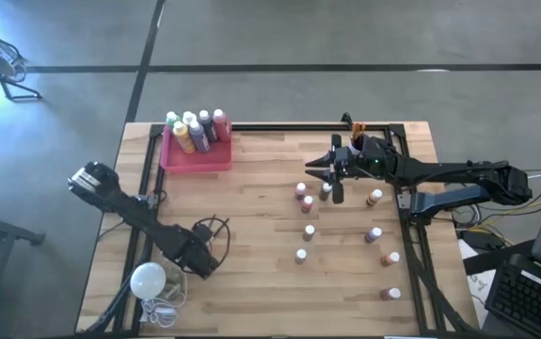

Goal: Pick & Place Paint Supplies
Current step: Put the silver paint brush into the purple cup

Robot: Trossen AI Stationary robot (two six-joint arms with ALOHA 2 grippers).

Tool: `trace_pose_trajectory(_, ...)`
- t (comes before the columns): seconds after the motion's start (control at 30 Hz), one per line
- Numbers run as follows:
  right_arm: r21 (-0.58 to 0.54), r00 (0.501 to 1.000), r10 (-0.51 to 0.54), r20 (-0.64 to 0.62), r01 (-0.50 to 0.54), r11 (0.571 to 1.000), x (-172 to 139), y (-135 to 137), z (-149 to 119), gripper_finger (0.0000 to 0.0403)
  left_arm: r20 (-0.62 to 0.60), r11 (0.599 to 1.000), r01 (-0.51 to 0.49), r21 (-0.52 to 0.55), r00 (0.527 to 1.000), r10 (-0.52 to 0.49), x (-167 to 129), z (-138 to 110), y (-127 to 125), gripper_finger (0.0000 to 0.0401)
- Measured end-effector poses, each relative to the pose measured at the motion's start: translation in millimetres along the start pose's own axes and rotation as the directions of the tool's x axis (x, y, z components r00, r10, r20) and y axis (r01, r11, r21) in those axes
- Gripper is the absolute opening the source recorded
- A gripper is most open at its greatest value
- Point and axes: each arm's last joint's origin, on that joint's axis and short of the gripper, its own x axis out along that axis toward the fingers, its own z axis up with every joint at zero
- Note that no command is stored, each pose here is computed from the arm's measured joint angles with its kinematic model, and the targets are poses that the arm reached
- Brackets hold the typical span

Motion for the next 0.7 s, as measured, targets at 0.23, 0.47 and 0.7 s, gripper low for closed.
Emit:
trace_pose_trajectory(0.23, 0.002, 1.0, 0.0, -0.005, 0.0, 1.0, -0.1, 0.0, -0.4, 0.0105, 0.022, 1.0, -0.025, -0.001, 0.999, 0.025, 5.7, 0.4, 5.5, 0.0059)
trace_pose_trajectory(0.47, 0.002, 1.0, 0.0, -0.004, 0.0, 1.0, -0.1, 0.0, -0.4, 0.0099, 0.004, 1.0, -0.028, -0.006, 1.0, 0.028, 7.4, -0.2, 7.3, 0.0035)
trace_pose_trajectory(0.7, 0.001, 1.0, 0.0, -0.004, 0.0, 1.0, -0.2, 0.0, -0.4, 0.0073, -0.006, 1.0, -0.025, 0.017, 1.0, 0.025, 7.5, -0.4, 7.0, 0.0027)
